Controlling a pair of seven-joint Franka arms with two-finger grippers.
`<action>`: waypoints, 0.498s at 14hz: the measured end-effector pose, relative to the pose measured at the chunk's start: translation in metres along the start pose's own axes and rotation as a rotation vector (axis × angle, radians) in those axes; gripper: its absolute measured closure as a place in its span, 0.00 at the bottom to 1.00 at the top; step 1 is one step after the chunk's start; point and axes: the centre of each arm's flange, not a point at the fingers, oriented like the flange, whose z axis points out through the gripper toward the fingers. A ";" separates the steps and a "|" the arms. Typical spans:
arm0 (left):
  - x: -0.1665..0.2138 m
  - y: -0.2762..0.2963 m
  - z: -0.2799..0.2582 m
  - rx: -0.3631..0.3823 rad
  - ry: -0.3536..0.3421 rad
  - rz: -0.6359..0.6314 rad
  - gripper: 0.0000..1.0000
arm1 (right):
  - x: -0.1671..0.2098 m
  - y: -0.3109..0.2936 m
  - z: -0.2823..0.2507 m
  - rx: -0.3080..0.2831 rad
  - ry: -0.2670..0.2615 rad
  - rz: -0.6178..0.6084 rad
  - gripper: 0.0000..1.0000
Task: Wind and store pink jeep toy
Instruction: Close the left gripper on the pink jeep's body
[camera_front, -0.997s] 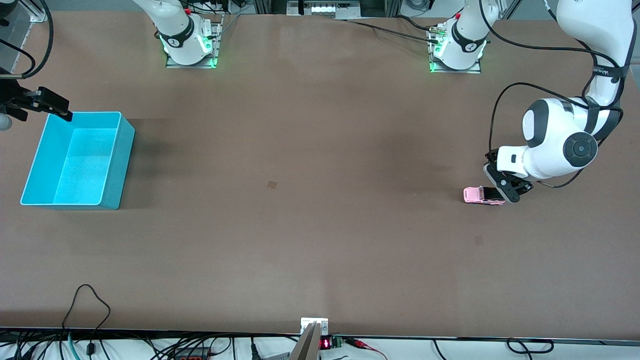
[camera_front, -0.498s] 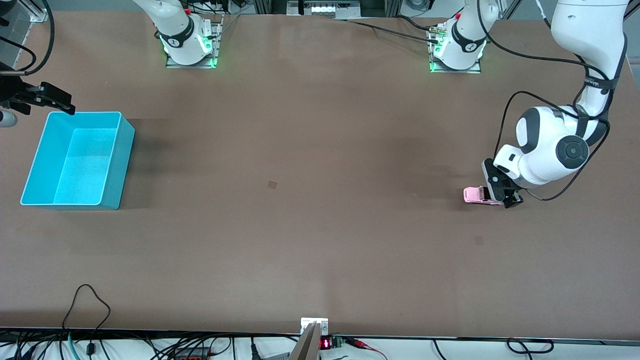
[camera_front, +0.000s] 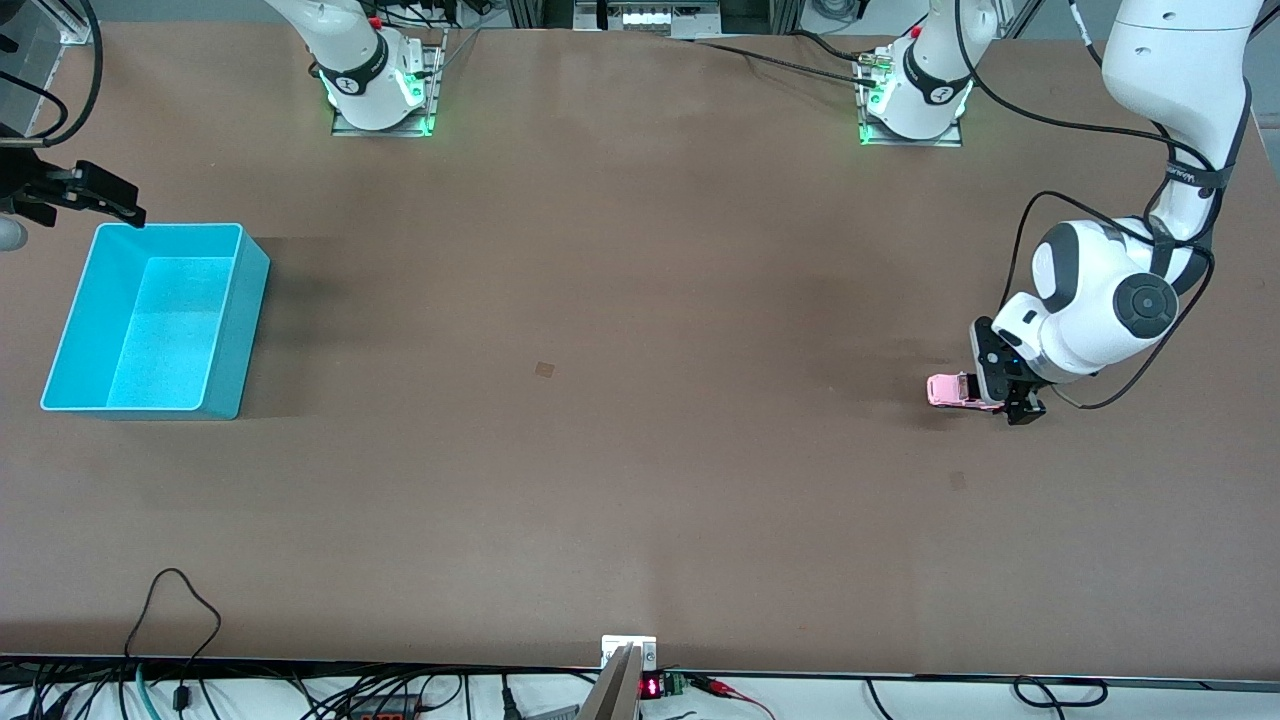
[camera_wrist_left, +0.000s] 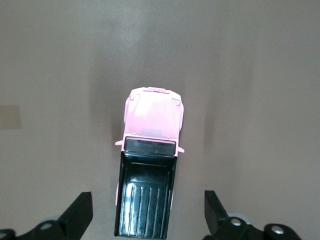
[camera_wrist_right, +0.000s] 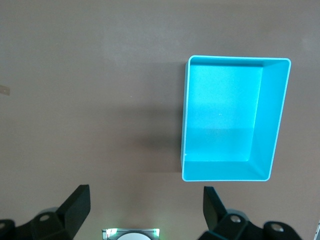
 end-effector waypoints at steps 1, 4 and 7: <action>0.000 0.000 0.002 -0.002 0.000 0.001 0.04 | 0.000 0.001 0.000 0.000 0.000 0.002 0.00; 0.004 -0.001 0.004 0.014 0.003 0.032 0.10 | 0.000 0.001 0.000 0.000 0.000 0.003 0.00; 0.004 -0.002 0.010 0.018 0.005 0.043 0.13 | 0.000 0.001 0.000 0.000 0.000 0.002 0.00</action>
